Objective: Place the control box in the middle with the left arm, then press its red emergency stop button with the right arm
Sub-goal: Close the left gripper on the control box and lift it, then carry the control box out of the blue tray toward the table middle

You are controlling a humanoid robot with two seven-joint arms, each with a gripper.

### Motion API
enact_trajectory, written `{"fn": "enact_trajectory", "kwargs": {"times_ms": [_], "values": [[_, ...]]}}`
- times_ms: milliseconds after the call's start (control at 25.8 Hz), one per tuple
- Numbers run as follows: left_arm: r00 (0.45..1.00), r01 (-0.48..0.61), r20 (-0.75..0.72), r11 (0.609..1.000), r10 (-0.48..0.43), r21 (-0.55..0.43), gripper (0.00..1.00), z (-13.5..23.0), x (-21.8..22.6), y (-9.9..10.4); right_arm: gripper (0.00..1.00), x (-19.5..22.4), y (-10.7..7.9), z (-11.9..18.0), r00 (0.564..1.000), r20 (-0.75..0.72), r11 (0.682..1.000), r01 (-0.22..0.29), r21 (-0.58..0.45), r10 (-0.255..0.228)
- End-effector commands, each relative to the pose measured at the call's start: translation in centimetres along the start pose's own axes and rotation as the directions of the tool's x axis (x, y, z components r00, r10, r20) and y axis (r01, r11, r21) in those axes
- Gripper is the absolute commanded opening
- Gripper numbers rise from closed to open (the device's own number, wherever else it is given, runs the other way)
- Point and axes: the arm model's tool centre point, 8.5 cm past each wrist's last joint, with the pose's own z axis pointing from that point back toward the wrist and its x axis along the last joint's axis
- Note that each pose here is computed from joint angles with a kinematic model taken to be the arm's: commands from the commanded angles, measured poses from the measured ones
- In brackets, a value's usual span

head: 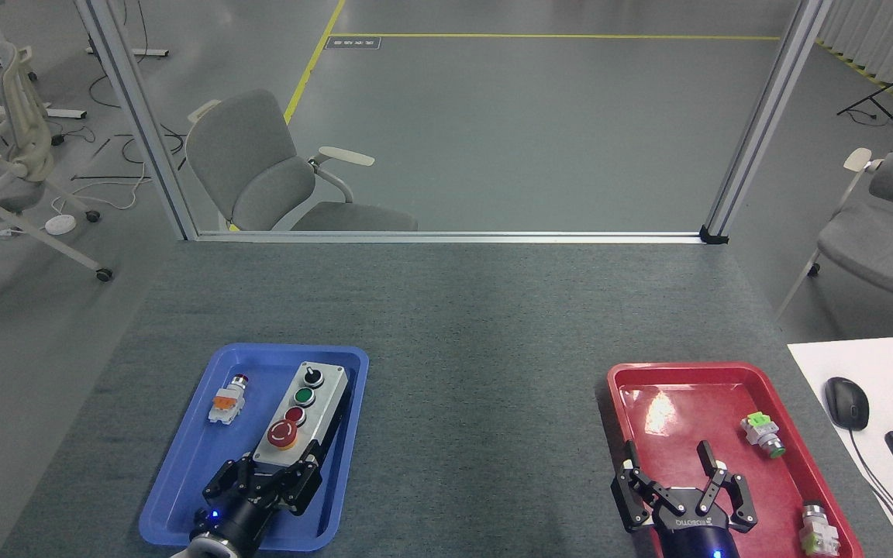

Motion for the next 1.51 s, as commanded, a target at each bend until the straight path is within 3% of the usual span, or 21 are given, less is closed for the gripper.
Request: {"fn": "enact_trajectory", "kwargs": {"times_ms": [0,271,619,968,1355,1471], "values": [[0.999,0.016,0.029,0.998,-0.018,0.056,0.0,-0.2,0.4,2.0,0.98,0.0,0.0,0.0,1.0,0.001,1.0,-0.002,0.0,0.002],[0.99,0.072,0.105,0.982,-0.091,0.175,0.0,0.4,2.2,6.3,0.98,-0.1,0.0,0.0,1.0,0.002,1.0,-0.003,-0.002,0.003],[0.947,0.079,0.304,0.992,-0.106,0.099,0.0,-1.5,11.6,2.8,0.98,-0.2,-0.1,0.0,1.0,0.001,1.0,-0.003,-0.002,0.003],[0.934,0.049,0.347,0.993,-0.082,0.103,0.0,-3.4,16.6,3.1,0.98,-0.7,-0.2,0.0,1.0,-0.013,1.0,-0.004,-0.004,0.004],[0.928,-0.051,0.371,0.999,0.047,0.0,0.0,-6.0,21.6,-0.2,0.98,-0.8,-0.2,0.0,1.0,-0.014,1.0,-0.005,-0.005,0.005],[0.931,-0.036,0.365,0.999,0.028,0.014,0.0,-7.3,22.2,0.5,0.98,-0.8,-0.2,0.0,1.0,-0.013,1.0,-0.006,-0.005,0.006]]}}
